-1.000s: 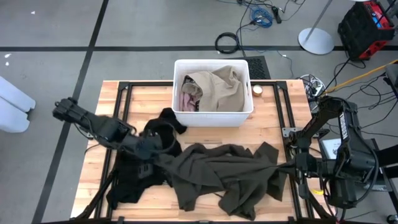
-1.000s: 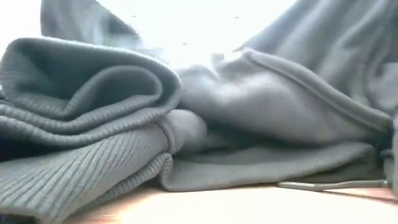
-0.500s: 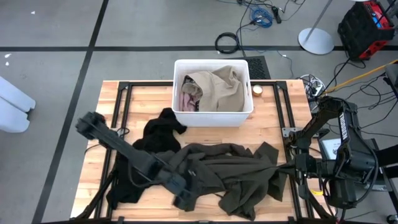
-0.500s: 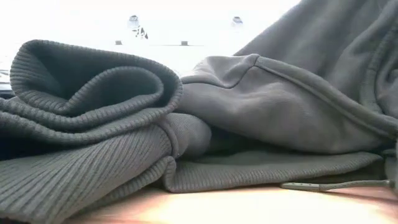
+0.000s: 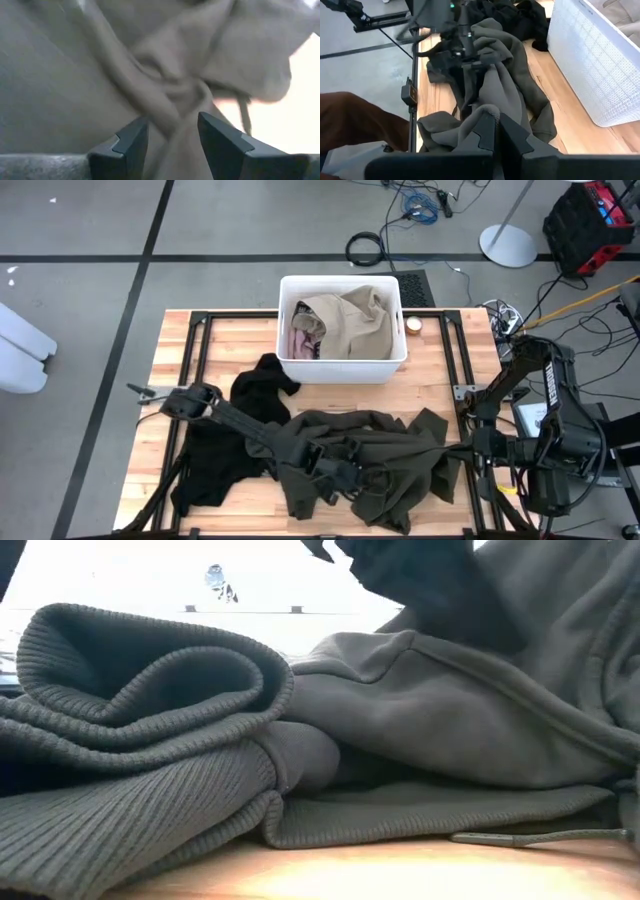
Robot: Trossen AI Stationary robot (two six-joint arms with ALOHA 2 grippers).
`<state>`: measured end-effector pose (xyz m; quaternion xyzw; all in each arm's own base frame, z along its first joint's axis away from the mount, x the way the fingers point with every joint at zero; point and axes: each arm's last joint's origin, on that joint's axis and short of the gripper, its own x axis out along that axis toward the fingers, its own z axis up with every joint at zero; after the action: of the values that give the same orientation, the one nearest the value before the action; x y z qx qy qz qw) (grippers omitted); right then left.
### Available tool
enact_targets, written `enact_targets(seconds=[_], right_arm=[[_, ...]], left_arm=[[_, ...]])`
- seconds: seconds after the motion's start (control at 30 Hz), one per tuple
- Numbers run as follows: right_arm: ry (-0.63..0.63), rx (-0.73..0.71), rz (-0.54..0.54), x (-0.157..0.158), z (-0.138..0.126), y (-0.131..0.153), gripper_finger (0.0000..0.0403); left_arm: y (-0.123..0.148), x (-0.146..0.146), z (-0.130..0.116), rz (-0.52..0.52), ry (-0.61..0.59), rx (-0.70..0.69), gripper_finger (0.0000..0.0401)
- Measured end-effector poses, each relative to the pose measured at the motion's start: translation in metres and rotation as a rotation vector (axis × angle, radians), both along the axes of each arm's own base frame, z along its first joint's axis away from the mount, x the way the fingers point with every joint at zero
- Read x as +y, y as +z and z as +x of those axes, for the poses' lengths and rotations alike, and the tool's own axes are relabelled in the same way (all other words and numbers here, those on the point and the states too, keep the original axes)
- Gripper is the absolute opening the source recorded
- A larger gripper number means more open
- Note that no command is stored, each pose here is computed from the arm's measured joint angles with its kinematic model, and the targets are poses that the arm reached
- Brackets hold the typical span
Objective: Sort clothes
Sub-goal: Put the gray hoodie into the white bin
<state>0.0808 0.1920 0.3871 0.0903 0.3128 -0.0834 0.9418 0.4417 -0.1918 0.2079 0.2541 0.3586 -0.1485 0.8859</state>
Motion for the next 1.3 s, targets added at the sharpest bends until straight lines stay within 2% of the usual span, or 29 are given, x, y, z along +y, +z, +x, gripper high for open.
enact_targets(seconds=[0.13,0.2,0.37,0.47,0.57,0.7,0.8,0.9,1.1,1.2,1.3], right_arm=[[0.006,0.032,-0.005,0.004,0.001,-0.003,0.0],[0.008,0.043,-0.009,0.006,0.001,-0.005,0.0],[0.008,0.045,-0.012,0.007,0.001,-0.006,0.0],[0.008,0.045,-0.012,0.007,0.001,-0.006,0.0],[0.008,0.045,-0.012,0.007,0.001,-0.006,0.0],[0.002,0.045,-0.005,0.007,0.001,-0.006,0.0],[-0.006,0.043,0.005,0.007,0.001,-0.006,0.0],[-0.008,0.035,0.004,0.007,0.001,-0.005,0.0],[-0.01,-0.16,-0.071,0.008,0.005,0.0,0.0],[0.013,-0.313,-0.167,0.014,0.009,0.007,0.0],[0.006,-0.468,-0.324,0.022,0.013,0.016,0.0]], left_arm=[[-0.011,0.005,-0.002,-0.046,0.002,0.175,0.018],[-0.016,0.007,-0.003,-0.038,0.01,0.211,0.018],[-0.023,0.008,-0.003,-0.001,0.031,0.237,0.018],[-0.021,0.009,-0.002,0.068,0.088,0.19,0.0173],[-0.021,0.01,-0.003,0.141,0.14,0.164,0.0133],[-0.021,0.01,-0.003,0.144,0.147,0.162,0.003],[-0.013,0.008,-0.007,0.132,0.161,0.151,0.0015],[0.015,0.003,-0.013,0.138,0.171,0.102,0.001],[0.109,-0.015,-0.049,0.178,0.232,-0.128,0.0007],[0.161,-0.019,-0.079,0.162,0.285,-0.284,0.0007],[0.209,-0.018,-0.113,0.114,0.362,-0.456,0.0007]])
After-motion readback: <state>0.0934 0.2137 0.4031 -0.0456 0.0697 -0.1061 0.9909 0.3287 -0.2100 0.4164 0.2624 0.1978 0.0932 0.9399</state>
